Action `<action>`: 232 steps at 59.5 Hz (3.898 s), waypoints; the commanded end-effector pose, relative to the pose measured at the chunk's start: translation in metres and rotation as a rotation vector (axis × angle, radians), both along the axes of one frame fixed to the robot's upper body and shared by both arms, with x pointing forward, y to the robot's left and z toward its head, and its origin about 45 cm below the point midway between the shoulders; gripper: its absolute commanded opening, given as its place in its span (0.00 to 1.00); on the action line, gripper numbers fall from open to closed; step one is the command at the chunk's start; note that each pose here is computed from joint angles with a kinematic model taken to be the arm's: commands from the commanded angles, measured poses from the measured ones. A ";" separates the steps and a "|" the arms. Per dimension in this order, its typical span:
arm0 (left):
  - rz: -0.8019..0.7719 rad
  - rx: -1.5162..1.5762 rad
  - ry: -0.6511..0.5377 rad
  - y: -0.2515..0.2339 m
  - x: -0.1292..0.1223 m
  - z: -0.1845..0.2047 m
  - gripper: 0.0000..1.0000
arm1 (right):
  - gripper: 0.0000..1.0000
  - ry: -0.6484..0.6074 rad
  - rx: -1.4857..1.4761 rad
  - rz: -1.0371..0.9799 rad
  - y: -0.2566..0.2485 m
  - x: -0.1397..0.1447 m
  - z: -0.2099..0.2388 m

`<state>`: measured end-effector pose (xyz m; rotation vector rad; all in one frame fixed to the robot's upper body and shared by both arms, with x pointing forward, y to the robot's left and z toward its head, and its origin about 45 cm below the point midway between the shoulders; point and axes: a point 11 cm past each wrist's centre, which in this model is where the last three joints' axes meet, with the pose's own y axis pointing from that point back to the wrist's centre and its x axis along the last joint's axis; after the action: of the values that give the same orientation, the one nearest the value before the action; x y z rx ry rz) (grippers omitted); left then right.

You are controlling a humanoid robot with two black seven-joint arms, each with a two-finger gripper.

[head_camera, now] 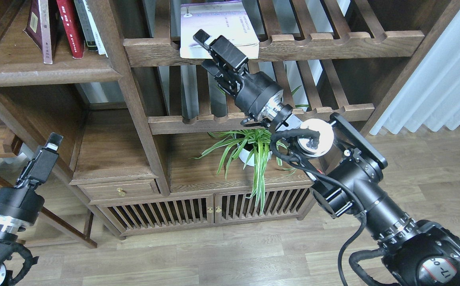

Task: Organize books on shelf
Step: 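Reach the right gripper up to the white book on the top shelf, then pull the white book off the top shelf and lower it, then grasp the white book with the left gripper from the right gripper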

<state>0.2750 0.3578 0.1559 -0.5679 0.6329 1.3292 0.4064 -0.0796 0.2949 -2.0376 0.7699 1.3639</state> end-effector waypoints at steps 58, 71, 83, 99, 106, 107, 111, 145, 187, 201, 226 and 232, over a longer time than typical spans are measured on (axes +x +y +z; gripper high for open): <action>0.035 -0.013 -0.017 0.012 0.001 0.006 0.98 | 0.05 0.140 0.062 -0.050 -0.008 -0.003 -0.021; 0.065 -0.125 -0.039 0.015 0.001 0.007 1.00 | 0.04 0.061 0.161 0.014 -0.006 -0.027 -0.008; 0.114 -0.243 0.000 0.023 -0.006 -0.012 1.00 | 0.03 -0.002 0.337 0.078 -0.012 -0.068 0.004; 0.164 -0.385 0.086 0.025 -0.014 -0.046 1.00 | 0.03 -0.046 0.364 0.058 -0.073 -0.124 -0.039; 0.136 -0.443 0.133 0.010 -0.016 -0.060 1.00 | 0.03 -0.038 0.357 0.099 -0.079 -0.148 -0.059; 0.122 -0.456 0.145 0.003 -0.016 -0.063 1.00 | 0.03 -0.025 0.352 0.111 -0.079 -0.154 -0.064; 0.092 -0.485 0.182 -0.013 -0.020 -0.073 1.00 | 0.03 0.033 0.335 0.125 -0.079 -0.170 -0.082; -0.101 -0.687 0.411 -0.111 -0.062 -0.113 1.00 | 0.05 0.298 0.198 0.210 -0.093 -0.240 -0.164; -0.228 -0.792 0.288 -0.153 -0.039 -0.055 1.00 | 0.05 0.370 0.199 0.278 -0.021 -0.209 -0.208; -0.297 -0.809 0.346 -0.184 -0.053 -0.062 0.94 | 0.05 0.366 0.179 0.314 -0.008 -0.217 -0.210; -0.340 -0.798 0.393 -0.199 -0.060 -0.071 0.71 | 0.05 0.372 0.150 0.352 -0.002 -0.231 -0.214; -0.347 -0.795 0.399 -0.200 -0.061 -0.072 0.60 | 0.05 0.372 0.139 0.358 -0.001 -0.234 -0.215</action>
<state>0.2155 0.1596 0.0854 -0.7998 1.5401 0.8358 0.1760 -0.0818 0.0810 -1.8819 0.4502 1.9735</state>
